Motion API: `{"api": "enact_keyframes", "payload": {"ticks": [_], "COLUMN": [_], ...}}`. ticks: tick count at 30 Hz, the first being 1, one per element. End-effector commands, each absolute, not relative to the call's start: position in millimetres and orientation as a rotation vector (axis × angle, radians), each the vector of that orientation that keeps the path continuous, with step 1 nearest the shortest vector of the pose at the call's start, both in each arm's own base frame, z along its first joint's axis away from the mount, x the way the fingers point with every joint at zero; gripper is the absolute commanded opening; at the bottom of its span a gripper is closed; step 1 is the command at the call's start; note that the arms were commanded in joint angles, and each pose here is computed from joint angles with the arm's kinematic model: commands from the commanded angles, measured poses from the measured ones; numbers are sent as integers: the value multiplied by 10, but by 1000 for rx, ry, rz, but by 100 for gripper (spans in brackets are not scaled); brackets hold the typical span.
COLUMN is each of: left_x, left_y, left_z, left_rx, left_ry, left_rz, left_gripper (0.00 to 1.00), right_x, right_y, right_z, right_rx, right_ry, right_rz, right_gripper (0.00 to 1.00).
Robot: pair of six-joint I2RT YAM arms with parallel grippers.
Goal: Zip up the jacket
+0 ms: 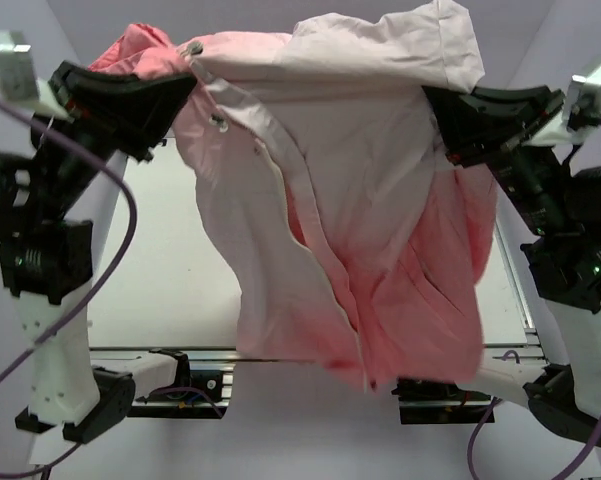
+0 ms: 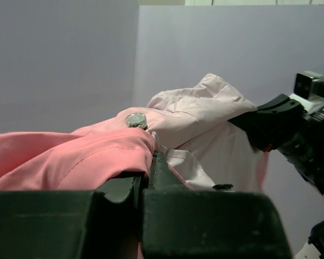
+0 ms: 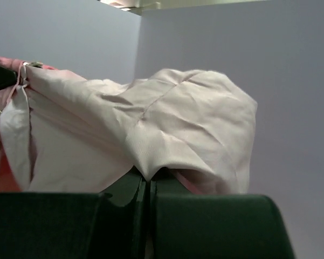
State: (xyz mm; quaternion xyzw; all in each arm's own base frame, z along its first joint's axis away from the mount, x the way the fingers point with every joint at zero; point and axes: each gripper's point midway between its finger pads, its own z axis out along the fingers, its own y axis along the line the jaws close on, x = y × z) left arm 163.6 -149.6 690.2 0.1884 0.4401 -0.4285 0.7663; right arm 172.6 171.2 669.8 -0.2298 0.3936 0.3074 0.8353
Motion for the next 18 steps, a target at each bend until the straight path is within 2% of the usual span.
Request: {"api": "enact_keyframes", "payload": {"ticks": [1,5,6,8,9,10,11,12,13,14,15,16,17,18], "left_x": [2015,2968,3438,3955,4203,4698,4930,5166,5609,5769,5934,6220,6275,6322], "left_y": [-993,-998,-1025,-1087,-1103,-1116,-1120,-1112,-1153,-1157,-1181,-1242,-1243,-1256], "left_z": [7289,6930,6669,6308,6120,5711,5488,5256,4640,4556,4331,3606,3768,3624], "left_rx": [135,34,-4,-24,-43,-81,-98,-120,-144,-138,-132,-137,-124,-124], "left_ry": [859,1000,1080,1175,1220,1304,1346,1389,1514,1534,1589,1756,1721,1750], "left_rz": [-721,-690,-678,-668,-657,-630,-615,-591,-565,-547,-533,-519,-519,-519], "left_gripper": [0,0,0,0,0,0,0,0,7,21,42,95,98,98], "right_x": [1690,2619,2781,3320,3554,3916,4203,4404,4619,4727,4808,4948,5007,5084], "right_y": [408,434,477,705,808,699,906,827,903,958,988,1033,1079,1084], "right_z": [7386,6799,6648,6138,5840,5509,4988,4680,4250,4005,3651,3342,3172,2942], "right_rx": [14,172,172,117,128,151,45,101,89,82,71,61,39,22], "right_ry": [721,946,988,1122,1205,1278,1398,1455,1541,1575,1638,1699,1743,1827], "right_rz": [273,30,-14,-83,-22,-38,49,114,129,140,132,132,142,124], "right_gripper": [0,0,0,0,0,0,0,0,0,0,19,34,54,80]}}
